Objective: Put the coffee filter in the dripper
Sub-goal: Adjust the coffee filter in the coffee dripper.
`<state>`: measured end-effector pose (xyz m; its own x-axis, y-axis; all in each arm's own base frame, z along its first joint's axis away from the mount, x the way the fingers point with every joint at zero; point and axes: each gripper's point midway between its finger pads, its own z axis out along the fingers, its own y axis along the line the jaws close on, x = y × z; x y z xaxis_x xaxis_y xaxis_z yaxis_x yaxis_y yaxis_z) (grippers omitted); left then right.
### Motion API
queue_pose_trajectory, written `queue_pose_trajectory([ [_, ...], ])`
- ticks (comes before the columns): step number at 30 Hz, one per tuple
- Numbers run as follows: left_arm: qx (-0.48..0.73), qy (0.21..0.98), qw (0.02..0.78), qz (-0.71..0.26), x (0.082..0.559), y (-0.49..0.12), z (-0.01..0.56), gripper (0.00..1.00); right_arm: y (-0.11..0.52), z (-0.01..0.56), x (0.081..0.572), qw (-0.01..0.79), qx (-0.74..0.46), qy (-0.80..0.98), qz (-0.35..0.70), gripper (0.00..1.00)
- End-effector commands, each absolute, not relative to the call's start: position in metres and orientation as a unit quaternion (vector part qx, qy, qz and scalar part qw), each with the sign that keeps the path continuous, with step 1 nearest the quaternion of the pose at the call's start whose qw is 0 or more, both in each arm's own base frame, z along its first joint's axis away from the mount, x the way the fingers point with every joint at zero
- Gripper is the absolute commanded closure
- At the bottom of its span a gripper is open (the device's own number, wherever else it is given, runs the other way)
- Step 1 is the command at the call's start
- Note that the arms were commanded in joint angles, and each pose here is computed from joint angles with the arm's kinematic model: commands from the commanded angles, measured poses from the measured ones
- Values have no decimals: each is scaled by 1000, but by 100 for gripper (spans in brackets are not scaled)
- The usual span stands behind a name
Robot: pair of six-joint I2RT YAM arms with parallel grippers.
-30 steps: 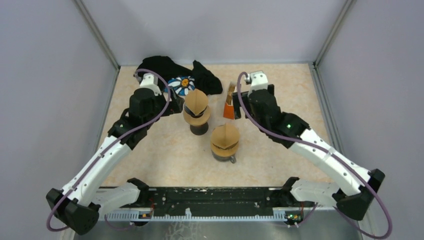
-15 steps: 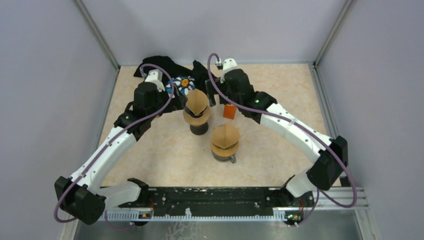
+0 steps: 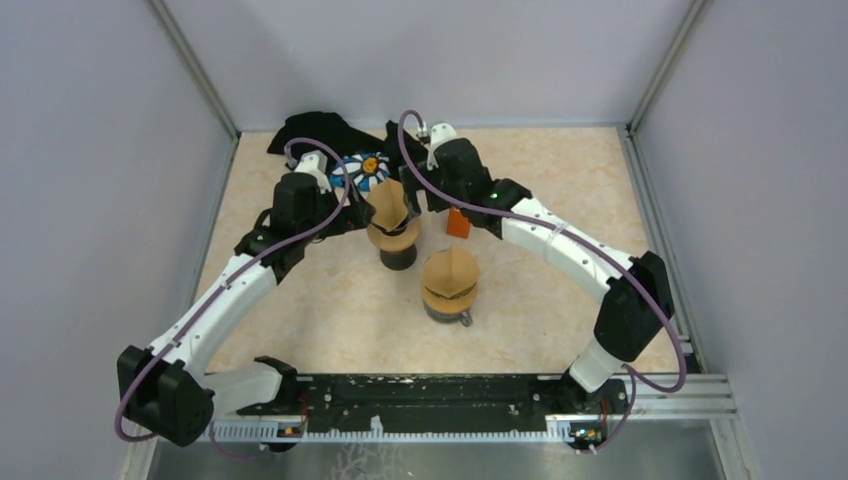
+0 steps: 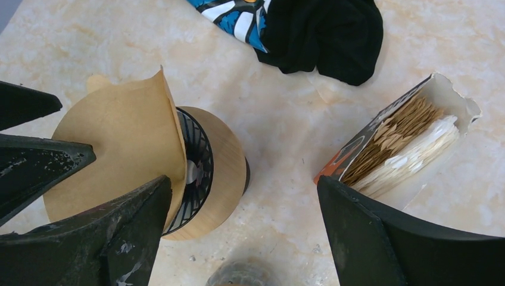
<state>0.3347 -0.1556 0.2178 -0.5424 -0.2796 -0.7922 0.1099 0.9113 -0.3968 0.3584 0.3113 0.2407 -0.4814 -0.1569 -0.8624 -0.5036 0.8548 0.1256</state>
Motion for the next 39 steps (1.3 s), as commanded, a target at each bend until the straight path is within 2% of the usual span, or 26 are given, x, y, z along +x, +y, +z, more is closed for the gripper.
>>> queue_pose_trajectory([
  [1,-54,851,476,-216,337,-157,216,1,323,265,370,499,-188,819,210,8],
  [21,-55,868,453,-195,341,-152,199,1,325,214,384,460,-197,847,181,11],
  [37,-46,862,460,-208,342,-157,211,1,326,244,375,472,-206,832,204,11],
  [39,-44,861,461,-210,342,-158,213,1,323,262,371,486,-203,823,213,11],
])
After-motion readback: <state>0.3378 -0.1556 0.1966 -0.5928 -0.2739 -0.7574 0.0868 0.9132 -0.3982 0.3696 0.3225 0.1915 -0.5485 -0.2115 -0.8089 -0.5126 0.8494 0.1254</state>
